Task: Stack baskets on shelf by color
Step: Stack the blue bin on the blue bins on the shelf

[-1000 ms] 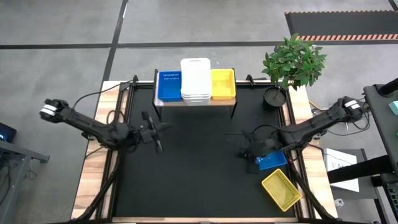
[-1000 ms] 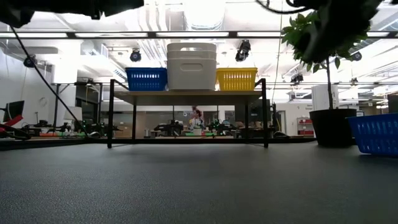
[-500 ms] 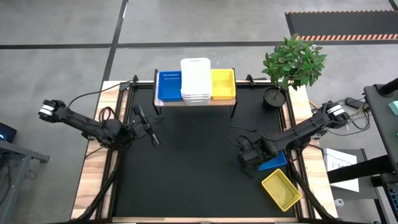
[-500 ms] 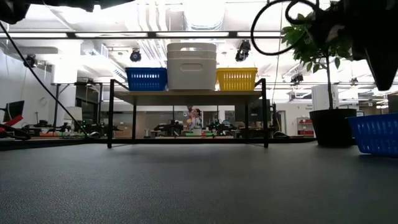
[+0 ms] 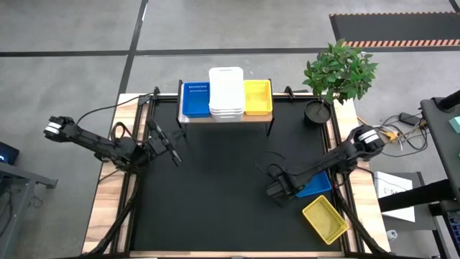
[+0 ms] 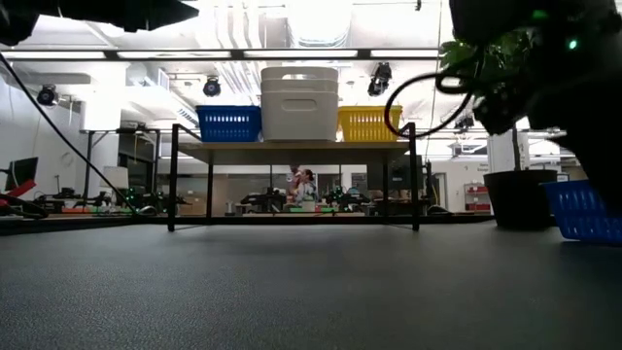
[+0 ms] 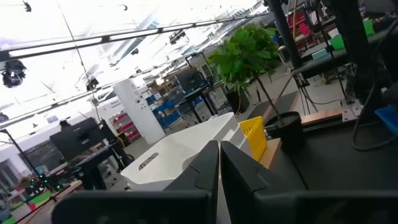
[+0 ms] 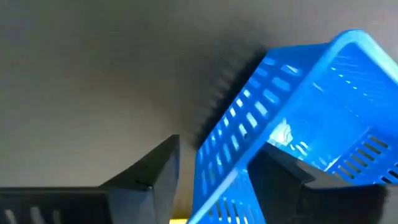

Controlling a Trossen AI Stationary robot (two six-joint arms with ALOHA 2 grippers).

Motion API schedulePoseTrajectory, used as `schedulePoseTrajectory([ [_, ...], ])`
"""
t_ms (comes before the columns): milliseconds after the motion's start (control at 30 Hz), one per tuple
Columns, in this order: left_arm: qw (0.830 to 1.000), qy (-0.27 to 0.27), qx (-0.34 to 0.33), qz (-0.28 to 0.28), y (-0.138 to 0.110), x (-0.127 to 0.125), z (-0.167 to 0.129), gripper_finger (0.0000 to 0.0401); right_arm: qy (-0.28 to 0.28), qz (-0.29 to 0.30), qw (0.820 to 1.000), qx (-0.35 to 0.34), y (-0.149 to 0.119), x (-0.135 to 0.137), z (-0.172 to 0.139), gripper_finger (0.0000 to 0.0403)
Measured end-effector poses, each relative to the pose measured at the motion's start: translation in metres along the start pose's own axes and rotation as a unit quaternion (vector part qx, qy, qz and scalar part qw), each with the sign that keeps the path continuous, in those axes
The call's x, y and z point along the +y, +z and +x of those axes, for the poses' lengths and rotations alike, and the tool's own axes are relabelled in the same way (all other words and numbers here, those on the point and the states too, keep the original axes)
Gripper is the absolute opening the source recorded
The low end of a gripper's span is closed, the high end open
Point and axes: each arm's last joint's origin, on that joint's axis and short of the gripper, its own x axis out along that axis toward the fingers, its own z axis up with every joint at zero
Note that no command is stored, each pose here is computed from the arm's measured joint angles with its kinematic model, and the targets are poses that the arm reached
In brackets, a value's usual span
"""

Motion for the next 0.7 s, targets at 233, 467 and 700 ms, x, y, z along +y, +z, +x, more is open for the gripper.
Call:
schedulePoseTrajectory([
  [233, 1.0, -0.009, -0.01, -0.01, 0.002, 0.0, -0.005, 0.0, -0.007, -0.032, 0.999, 0.003, 0.003, 0.012, 0.004, 0.0057],
  [467, 0.998, -0.016, -0.034, -0.052, 0.009, 0.007, -0.014, 0.0, 0.06, -0.197, 0.977, -0.053, 0.001, 0.044, -0.039, 0.001],
  [700, 0.995, -0.027, -0.052, -0.074, 0.014, 0.012, -0.022, 0.0, 0.104, -0.34, 0.906, -0.228, -0.001, 0.07, -0.113, 0.0009],
])
